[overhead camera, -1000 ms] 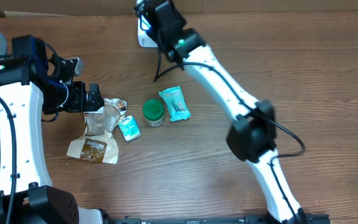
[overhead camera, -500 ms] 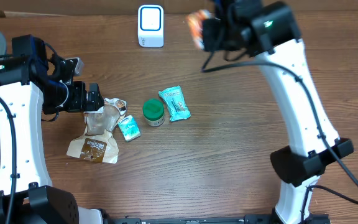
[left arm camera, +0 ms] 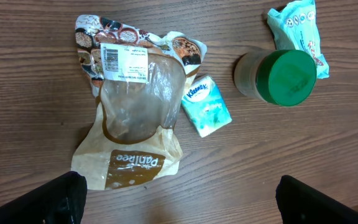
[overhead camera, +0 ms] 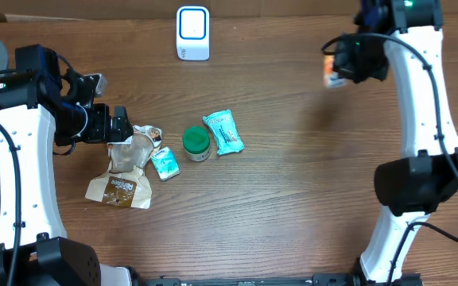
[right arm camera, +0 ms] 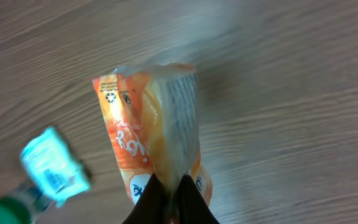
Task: Scan the item barcode
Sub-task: 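Carry orange pack rightward and set it on the table's right side, then move right gripper to the mint-green tissue pack beside the jar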
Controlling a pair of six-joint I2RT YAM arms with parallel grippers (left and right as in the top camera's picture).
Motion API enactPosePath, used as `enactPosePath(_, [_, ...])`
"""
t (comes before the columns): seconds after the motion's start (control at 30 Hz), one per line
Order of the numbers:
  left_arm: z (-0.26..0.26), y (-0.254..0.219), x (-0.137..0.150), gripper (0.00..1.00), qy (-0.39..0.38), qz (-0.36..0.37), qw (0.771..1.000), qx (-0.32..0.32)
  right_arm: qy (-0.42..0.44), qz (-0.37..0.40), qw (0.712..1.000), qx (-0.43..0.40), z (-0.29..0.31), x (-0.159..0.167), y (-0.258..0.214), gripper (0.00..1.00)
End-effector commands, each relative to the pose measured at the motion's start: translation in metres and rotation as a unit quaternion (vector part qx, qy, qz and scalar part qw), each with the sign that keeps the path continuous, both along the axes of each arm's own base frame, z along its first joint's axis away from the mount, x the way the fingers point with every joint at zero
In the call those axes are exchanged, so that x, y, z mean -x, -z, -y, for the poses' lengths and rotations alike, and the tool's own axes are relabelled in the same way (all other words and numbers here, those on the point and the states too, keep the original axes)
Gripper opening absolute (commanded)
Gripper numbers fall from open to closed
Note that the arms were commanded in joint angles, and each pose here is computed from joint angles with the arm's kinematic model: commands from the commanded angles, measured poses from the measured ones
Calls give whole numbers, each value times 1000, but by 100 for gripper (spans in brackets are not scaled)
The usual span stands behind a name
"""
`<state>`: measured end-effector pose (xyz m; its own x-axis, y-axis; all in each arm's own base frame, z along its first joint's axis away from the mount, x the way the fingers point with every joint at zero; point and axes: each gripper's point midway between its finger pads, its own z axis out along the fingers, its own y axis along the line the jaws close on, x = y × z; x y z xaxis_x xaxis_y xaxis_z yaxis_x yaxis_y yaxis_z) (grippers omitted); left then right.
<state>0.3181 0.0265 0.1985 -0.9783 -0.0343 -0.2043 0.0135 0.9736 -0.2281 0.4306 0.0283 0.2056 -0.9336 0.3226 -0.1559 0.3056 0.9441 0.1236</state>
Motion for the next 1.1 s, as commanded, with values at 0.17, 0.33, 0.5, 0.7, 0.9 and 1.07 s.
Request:
enactPosePath(0.17, [2, 0, -1, 100, 13, 3, 1000, 3, 78, -93, 992, -37, 51, 21, 86, 4])
enactPosePath(0.33, [2, 0, -1, 99, 13, 3, 1000, 3, 115, -112, 986, -42, 80, 33, 131, 8])
enactPosePath(0.5, [1, 0, -1, 99, 13, 3, 1000, 3, 137, -110, 983, -44, 100, 36, 135, 57])
enactPosePath(0.7, [2, 0, -1, 100, 13, 3, 1000, 3, 89, -98, 988, -78, 94, 33, 121, 58])
enactPosePath(0.9, [1, 0, -1, 100, 13, 3, 1000, 3, 8, -72, 981, -180, 21, 19, 100, 55])
enactPosePath(1.07, [1, 0, -1, 99, 13, 3, 1000, 3, -72, -57, 977, -192, -47, 12, 98, 56])
